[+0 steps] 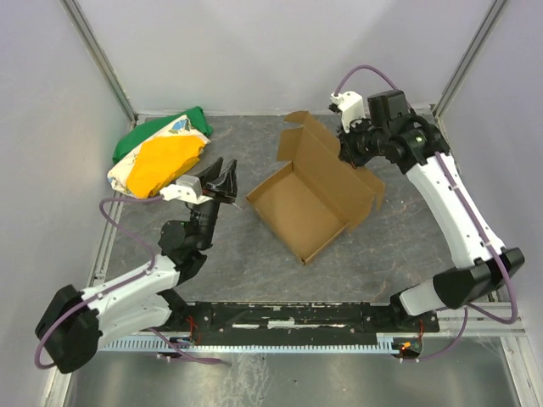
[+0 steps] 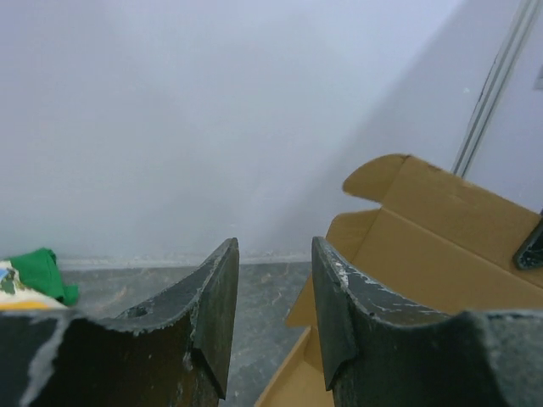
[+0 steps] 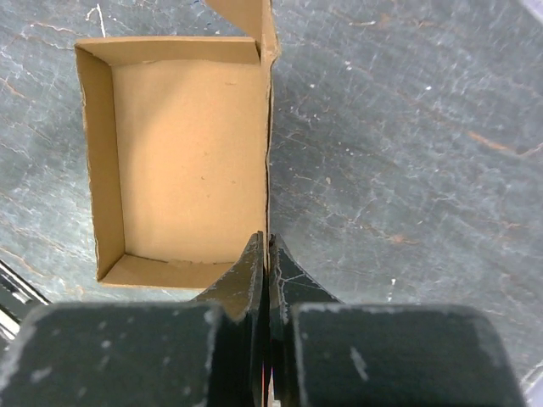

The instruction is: Fold the paper box

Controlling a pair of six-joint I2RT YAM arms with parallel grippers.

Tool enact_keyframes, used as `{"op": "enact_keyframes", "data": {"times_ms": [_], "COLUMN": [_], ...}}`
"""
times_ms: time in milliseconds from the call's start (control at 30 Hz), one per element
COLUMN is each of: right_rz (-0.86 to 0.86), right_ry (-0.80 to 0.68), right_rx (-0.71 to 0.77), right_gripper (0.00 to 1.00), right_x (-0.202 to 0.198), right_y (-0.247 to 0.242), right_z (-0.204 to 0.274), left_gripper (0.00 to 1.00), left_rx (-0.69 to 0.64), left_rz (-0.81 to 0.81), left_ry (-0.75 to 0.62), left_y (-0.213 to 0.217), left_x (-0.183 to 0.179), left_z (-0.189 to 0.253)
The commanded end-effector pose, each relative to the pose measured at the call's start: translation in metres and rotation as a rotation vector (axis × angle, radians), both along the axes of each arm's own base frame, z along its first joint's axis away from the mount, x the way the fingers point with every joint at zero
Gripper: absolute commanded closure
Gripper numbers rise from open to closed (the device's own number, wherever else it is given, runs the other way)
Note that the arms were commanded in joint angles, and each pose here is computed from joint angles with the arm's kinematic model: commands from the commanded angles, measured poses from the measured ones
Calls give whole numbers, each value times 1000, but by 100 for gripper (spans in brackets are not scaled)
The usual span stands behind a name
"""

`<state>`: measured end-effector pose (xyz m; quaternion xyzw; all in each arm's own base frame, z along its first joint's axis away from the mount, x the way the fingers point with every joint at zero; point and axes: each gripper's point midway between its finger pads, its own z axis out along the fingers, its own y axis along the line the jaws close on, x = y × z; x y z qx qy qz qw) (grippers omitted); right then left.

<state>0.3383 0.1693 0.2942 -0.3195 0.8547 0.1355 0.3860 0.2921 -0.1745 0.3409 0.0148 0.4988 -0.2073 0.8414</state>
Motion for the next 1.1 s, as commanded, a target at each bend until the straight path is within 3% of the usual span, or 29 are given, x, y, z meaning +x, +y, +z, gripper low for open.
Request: {"op": "enact_keyframes", "data": {"times_ms": [0, 167, 267, 567, 733, 1067], "right_rz": [108, 194, 208, 289, 344, 404], "right_ry": [-202, -161, -149, -166, -205, -242], "right_rx": [-7, -102, -198, -286, -287, -195], "right_gripper": [98, 98, 98, 98, 98, 98], "right_x": [-6, -16, -21, -30, -37, -48], "right_y": [6, 19, 17, 8, 11, 32], "right_z": [37, 21, 9, -8, -17, -21], "left_gripper": [55, 59, 59, 62, 62, 68], "left_rx": [-3, -36, -60, -205, -264, -264], "left_rz": [-12, 48, 152, 446, 238, -124], "left_ry": [261, 393, 442, 559, 607, 631], "left_y": [-1, 5, 19, 68, 41, -32], "left_x": [6, 13, 22, 43, 66, 74], "left_z": [-47, -84, -96, -129, -128, -109]}}
